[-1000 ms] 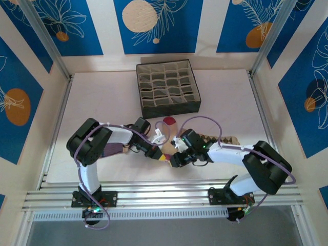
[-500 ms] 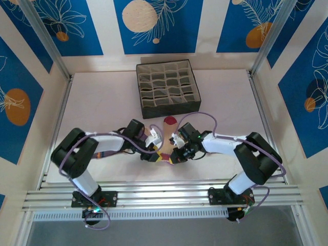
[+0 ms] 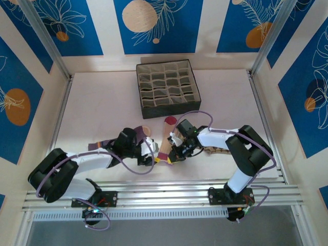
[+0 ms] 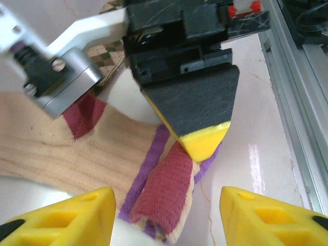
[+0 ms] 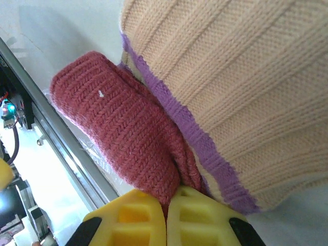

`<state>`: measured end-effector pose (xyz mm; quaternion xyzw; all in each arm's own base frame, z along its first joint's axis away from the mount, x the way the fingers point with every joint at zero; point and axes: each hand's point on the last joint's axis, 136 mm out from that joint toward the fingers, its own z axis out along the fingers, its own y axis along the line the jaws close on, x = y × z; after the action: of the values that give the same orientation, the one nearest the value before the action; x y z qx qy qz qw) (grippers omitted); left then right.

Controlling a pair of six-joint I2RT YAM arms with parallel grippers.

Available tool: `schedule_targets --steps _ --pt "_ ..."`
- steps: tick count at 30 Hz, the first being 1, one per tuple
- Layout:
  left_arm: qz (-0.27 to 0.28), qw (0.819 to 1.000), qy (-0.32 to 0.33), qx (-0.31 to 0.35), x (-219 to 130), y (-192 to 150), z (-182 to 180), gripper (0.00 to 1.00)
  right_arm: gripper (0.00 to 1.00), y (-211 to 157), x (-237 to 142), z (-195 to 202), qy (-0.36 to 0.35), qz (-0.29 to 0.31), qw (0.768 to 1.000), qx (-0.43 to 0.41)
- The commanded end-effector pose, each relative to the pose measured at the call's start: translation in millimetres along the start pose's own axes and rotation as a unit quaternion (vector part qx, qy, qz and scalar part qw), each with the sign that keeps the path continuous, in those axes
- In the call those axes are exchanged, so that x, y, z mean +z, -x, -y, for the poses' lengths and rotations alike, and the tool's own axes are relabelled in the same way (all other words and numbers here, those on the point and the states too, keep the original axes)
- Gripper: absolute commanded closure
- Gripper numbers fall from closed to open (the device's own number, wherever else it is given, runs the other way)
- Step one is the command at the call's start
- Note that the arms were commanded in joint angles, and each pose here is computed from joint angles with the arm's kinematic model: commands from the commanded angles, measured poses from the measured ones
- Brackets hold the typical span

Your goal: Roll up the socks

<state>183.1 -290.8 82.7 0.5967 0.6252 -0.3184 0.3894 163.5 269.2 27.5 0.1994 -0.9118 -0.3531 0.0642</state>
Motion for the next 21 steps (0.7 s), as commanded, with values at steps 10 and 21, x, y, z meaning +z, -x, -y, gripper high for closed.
schedule_targets --steps 10,21 --pt "-0.052 0.996 -0.01 0.077 24 -14 6 0.38 1.0 -12 2 6 0.005 -0.036 0.999 0.024" --pt "-0.064 0.993 0.004 0.098 31 -22 5 0.45 1.0 -16 1 0 0.029 -0.052 0.997 0.039"
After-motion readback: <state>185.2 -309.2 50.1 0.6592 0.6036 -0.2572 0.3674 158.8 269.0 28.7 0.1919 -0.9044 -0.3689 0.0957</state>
